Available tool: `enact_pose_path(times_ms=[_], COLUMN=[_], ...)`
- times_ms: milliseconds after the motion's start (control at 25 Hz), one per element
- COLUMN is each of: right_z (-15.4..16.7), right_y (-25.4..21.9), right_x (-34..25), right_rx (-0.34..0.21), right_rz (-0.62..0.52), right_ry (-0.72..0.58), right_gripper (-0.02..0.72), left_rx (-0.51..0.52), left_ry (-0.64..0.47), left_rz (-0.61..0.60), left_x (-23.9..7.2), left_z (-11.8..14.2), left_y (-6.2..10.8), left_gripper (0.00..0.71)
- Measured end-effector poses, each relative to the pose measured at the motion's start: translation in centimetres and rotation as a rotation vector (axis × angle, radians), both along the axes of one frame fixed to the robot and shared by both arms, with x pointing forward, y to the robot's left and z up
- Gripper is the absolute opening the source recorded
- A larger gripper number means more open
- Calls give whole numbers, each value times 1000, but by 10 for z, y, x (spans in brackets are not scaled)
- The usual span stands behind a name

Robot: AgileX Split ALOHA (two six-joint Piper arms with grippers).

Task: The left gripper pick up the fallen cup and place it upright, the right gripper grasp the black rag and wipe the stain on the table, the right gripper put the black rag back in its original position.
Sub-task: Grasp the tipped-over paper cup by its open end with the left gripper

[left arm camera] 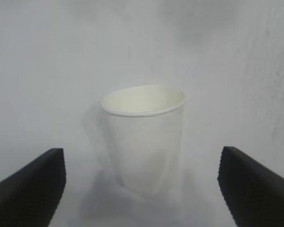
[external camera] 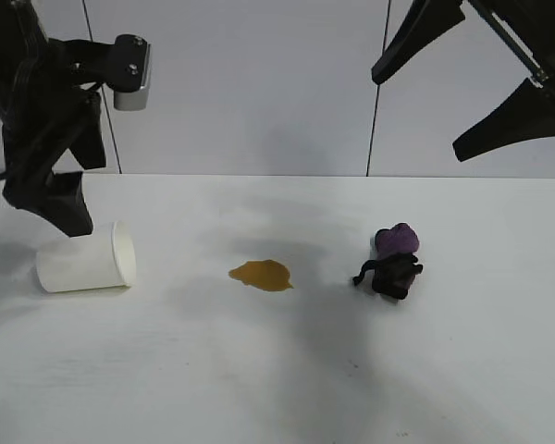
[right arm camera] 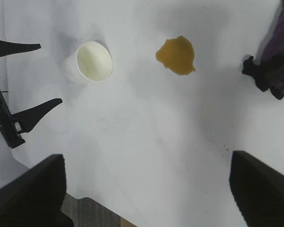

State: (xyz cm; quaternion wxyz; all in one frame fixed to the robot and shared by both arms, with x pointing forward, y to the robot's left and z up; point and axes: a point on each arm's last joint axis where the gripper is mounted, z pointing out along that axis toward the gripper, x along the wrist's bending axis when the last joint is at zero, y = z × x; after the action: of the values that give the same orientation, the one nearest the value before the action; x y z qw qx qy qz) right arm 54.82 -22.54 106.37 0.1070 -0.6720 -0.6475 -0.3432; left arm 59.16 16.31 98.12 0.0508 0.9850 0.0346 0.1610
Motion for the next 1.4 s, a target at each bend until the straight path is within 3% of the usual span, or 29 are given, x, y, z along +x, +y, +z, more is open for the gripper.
enact_pose_path(times_ms=[200, 640, 960, 1400], right_z=[0, 0, 0, 0], right_y=[0, 0, 0, 0], right_x=[0, 0, 0, 0], right_rx=[0, 0, 0, 0], right_rz=[0, 0, 0, -1], right_ry=[0, -1, -1, -2], right_gripper=[650, 650, 650, 650], left_rx=[-1, 0, 52, 49], left_ry=[33, 56, 163, 150], left_rz=[62, 92, 105, 89], left_x=[4, 25, 28, 36], left_z=[-14, -15, -43, -59], left_y=[-1, -9, -10, -13], left_gripper=[630, 575, 575, 573])
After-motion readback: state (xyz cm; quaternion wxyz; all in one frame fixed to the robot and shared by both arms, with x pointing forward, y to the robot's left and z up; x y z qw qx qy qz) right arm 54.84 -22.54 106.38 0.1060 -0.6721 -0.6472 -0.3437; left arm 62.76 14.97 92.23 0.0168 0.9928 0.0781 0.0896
